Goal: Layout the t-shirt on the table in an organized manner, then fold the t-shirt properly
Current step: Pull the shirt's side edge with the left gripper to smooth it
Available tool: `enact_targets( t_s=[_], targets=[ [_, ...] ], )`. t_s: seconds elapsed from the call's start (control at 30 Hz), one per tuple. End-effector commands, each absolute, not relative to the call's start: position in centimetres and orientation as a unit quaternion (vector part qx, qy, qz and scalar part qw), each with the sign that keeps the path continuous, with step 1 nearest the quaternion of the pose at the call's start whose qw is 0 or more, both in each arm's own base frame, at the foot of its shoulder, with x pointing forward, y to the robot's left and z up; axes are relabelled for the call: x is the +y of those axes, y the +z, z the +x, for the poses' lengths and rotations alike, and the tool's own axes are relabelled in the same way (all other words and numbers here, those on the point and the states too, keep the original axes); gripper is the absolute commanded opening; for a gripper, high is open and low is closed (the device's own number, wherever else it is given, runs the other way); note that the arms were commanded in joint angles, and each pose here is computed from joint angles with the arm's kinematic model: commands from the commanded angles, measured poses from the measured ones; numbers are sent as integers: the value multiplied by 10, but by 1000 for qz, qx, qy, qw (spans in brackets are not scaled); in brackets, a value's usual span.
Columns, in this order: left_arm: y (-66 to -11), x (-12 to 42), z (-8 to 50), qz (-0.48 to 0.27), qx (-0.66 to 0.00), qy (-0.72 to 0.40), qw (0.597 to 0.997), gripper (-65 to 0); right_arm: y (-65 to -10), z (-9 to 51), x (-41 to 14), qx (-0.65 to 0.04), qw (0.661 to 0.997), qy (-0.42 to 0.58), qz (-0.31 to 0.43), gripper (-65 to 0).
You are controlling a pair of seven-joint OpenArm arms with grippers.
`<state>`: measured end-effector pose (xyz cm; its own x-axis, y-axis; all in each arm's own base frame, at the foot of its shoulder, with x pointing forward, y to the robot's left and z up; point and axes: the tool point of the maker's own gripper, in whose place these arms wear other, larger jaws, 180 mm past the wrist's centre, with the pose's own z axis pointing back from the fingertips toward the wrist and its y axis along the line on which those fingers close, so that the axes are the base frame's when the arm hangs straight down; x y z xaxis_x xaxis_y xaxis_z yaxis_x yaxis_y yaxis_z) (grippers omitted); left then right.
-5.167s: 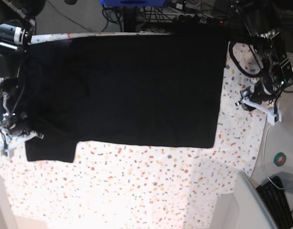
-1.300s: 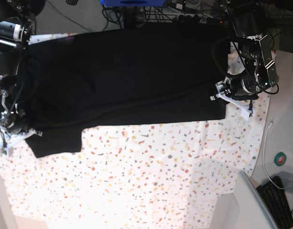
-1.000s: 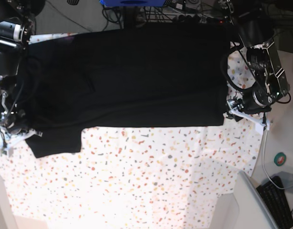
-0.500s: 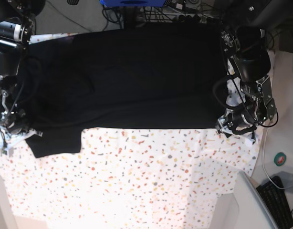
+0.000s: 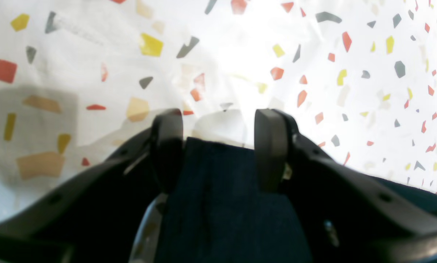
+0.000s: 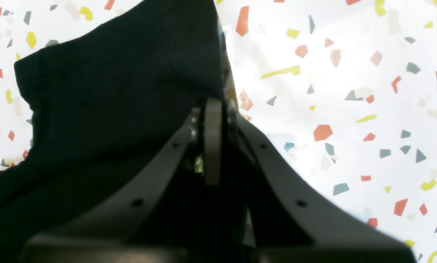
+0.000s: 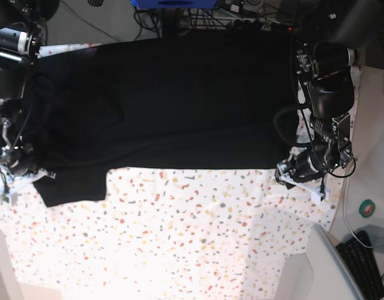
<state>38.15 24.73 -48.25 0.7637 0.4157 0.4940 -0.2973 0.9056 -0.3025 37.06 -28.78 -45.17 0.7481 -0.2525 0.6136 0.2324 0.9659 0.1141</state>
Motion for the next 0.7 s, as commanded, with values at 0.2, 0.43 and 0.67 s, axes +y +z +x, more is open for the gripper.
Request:
enact_targets(
  t_s=[0.2, 0.43, 0.67],
  targets=[
    [-488, 269, 364, -85, -261, 188, 943, -352, -431, 388, -297, -361, 924, -128, 9, -650],
    [-493, 276, 340, -67, -264, 176, 946, -352, -431, 388, -297, -362, 924, -128, 9, -650],
    [-494, 275, 334, -63, -265, 169, 947, -352, -431, 388, -296, -362, 924, -128, 9, -650]
  ],
)
